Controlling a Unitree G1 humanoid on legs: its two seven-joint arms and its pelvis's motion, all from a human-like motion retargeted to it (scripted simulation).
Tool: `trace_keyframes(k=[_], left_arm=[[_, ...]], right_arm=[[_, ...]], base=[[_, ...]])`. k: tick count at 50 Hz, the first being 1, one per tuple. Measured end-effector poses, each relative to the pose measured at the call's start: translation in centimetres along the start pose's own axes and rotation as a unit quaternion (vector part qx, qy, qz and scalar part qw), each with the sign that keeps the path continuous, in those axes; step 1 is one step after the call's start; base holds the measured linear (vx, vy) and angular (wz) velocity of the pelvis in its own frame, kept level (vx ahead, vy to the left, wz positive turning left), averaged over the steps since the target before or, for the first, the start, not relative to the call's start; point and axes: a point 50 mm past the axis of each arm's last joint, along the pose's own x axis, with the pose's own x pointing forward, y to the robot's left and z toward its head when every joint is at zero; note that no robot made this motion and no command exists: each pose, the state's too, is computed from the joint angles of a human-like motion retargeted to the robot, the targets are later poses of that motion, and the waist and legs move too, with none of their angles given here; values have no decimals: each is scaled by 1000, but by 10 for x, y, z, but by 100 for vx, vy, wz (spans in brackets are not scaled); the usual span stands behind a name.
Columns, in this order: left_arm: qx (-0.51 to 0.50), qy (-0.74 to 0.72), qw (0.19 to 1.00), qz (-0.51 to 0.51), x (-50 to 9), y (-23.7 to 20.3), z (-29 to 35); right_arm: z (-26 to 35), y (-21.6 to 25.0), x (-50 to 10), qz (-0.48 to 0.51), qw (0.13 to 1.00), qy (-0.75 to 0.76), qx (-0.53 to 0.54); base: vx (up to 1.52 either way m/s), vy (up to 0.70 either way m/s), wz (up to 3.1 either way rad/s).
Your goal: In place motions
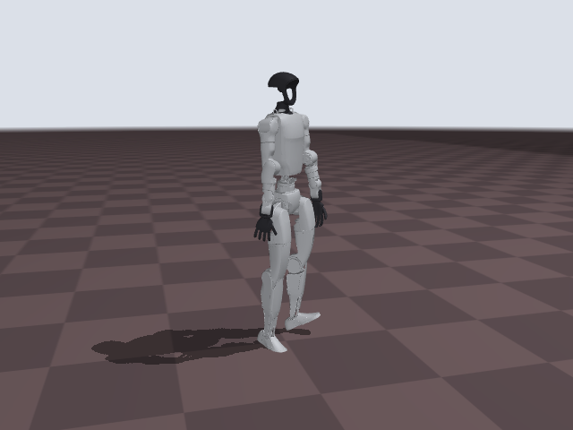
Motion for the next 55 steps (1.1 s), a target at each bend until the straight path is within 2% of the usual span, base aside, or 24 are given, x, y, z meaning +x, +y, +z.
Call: trace_keyframes(k=[3, 8, 11, 15, 20, 25, 28, 30, 33, 37, 40, 43, 47, 51, 55], left_arm=[[-80, 127, 989, 2, -4, 1, -81], [-192, 304, 933, 22, -35, -9, -200], [-217, 350, 911, 15, -52, -20, -238], [-218, 369, 903, -2, -60, -25, -253], [-167, 331, 928, 16, -43, -2, -213], [-17, 228, 973, 39, -18, 28, -110], [45, 132, 989, 43, -10, 29, -33], [59, 38, 997, 30, -11, 20, 28], [55, -74, 996, 1, -20, 1, 92], [73, -220, 972, -27, -48, -24, 166], [108, -292, 950, -28, -68, -33, 199], [136, -320, 937, -13, -76, -34, 209], [142, -290, 946, -2, -61, -29, 188], [119, -170, 978, -16, -25, -22, 118], [63, 0, 998, -13, -2, -6, 19]], right_arm=[[81, -9, -19, -10, 989, -124, -77], [196, 2, -80, -29, 928, -327, -178], [236, 10, -117, -50, 881, -413, -225], [255, 13, -142, -92, 839, -459, -277], [229, 9, -115, -102, 852, -414, -304], [145, 3, -47, -60, 928, -269, -252], [67, 4, -10, -19, 976, -121, -181], [0, 11, 3, 16, 994, 8, -107], [-67, 22, 5, 45, 992, 119, -11], [-137, 42, 0, 42, 973, 193, 115], [-168, 55, -5, 24, 960, 215, 176], [-184, 64, -8, 17, 949, 237, 205], [-180, 66, -8, 25, 947, 246, 208], [-142, 52, 0, 30, 967, 206, 148], [-66, 22, 5, 20, 992, 122, 16]], base=[[0, 0, 0], [0, 0, 0], [-1, 0, -20], [0, 0, -5], [0, 0, 0], [0, 0, 0], [0, 0, 0], [0, 0, 0], [0, 0, 0], [0, 0, 0], [-2, 0, 0], [-2, 0, -1], [0, 3, 0], [4, 5, 3], [1, 3, -12]])
